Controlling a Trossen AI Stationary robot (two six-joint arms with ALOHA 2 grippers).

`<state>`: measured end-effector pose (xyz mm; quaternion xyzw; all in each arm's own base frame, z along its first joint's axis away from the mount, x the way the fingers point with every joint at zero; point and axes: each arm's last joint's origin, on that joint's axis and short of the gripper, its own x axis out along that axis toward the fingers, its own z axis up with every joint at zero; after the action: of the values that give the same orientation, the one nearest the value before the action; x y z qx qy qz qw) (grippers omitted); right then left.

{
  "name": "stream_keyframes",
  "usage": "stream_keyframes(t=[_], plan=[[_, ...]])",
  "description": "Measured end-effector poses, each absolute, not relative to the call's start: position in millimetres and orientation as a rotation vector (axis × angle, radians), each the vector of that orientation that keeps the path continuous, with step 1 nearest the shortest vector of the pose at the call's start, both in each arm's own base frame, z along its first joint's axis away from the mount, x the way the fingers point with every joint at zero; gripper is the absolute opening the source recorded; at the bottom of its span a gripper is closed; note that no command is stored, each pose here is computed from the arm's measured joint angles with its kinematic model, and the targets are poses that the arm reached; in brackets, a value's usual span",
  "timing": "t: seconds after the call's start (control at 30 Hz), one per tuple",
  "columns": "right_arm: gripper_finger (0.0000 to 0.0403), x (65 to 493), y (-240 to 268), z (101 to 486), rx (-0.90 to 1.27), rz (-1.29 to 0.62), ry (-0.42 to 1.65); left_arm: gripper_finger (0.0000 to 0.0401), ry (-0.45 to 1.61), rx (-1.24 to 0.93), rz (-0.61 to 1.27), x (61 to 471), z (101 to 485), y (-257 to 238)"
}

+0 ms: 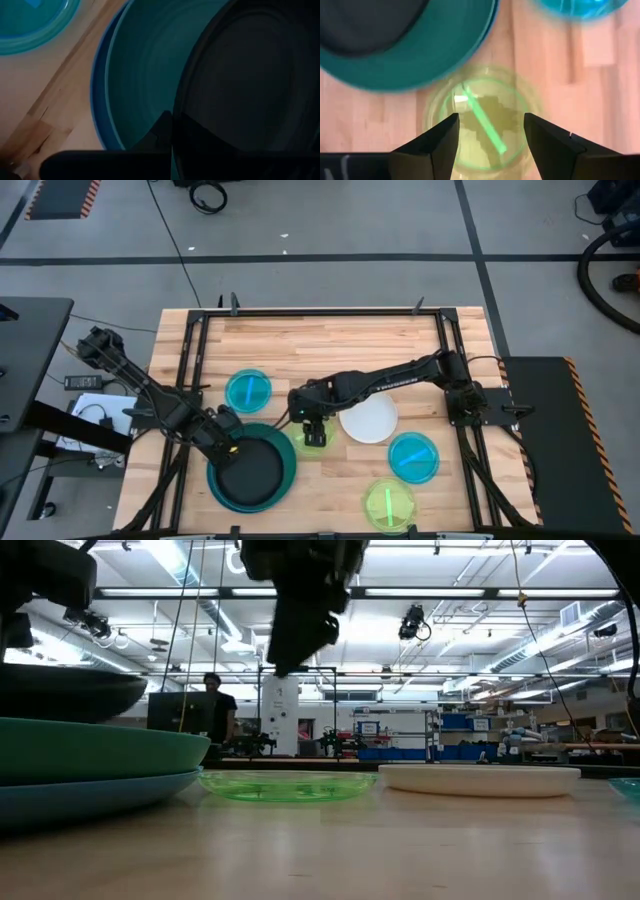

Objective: Stack plastic plates
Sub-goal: Stack the black plate on the green plate

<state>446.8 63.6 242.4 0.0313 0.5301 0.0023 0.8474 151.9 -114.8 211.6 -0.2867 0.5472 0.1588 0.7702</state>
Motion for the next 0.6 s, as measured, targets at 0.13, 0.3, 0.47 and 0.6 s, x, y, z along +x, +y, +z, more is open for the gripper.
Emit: stream_keyframes(t=[0.13,0.3,0.47,0.6], plan=[[0.0231,441.2,66.6,229.4,0.063,-0.007,1.173,0.0018,1.242,-0.589,0.376,156.8,200.1,-119.5],[0.0231,436.1,66.8,217.0,0.068,-0.038,1.217,0.0021,1.282,-0.564,0.402,161.9,189.7,-123.9],[0.0231,433.4,66.8,210.9,0.083,-0.053,1.241,0.006,1.294,-0.548,0.417,162.2,186.9,-124.1],[0.023,432.0,69.9,208.8,0.079,-0.048,1.248,0.0107,1.293,-0.546,0.42,162.0,187.0,-123.6]])
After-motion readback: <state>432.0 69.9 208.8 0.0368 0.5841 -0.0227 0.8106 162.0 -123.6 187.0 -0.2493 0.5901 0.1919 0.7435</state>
